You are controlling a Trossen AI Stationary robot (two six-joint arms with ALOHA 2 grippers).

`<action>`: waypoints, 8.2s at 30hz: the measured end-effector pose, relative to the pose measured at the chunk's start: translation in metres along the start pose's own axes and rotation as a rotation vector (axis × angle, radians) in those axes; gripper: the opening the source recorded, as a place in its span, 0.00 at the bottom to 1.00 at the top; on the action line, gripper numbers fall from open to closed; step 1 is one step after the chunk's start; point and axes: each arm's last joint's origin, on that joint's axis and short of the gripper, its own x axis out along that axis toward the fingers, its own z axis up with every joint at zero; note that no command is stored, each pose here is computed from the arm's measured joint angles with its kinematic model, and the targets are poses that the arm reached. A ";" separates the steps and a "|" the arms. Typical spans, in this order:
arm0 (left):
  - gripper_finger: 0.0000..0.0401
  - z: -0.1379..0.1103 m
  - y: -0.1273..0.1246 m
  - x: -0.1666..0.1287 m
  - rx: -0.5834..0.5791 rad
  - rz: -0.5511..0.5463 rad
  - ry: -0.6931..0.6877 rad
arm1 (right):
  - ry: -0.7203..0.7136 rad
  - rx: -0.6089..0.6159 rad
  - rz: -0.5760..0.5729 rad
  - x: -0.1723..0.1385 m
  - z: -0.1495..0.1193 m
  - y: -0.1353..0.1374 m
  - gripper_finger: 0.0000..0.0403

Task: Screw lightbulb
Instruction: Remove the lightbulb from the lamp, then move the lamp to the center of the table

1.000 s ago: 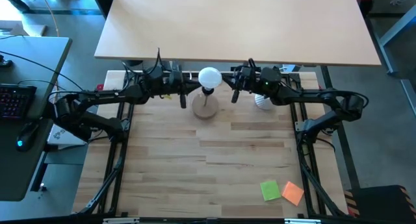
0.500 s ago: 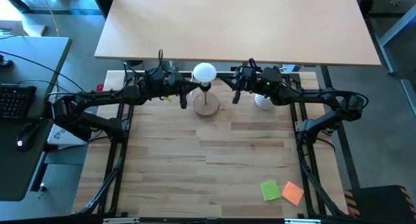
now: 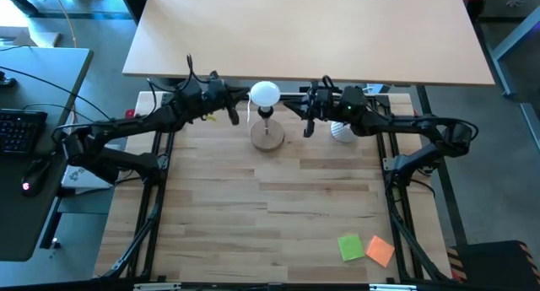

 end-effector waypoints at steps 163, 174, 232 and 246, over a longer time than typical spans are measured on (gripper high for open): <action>0.00 -0.018 -0.007 0.013 0.016 -0.306 0.022 | 0.167 -0.062 -0.293 -0.002 0.014 -0.045 0.00; 0.00 -0.012 0.018 0.014 0.022 -0.166 -0.062 | 0.156 -0.040 -0.063 0.002 0.018 -0.024 0.00; 0.05 -0.074 -0.054 0.028 -0.006 -0.200 0.430 | 0.437 0.093 -0.135 0.037 -0.151 -0.053 0.33; 0.05 -0.071 -0.091 0.016 0.092 -0.013 0.474 | 0.430 0.096 -0.111 0.043 -0.151 -0.041 0.08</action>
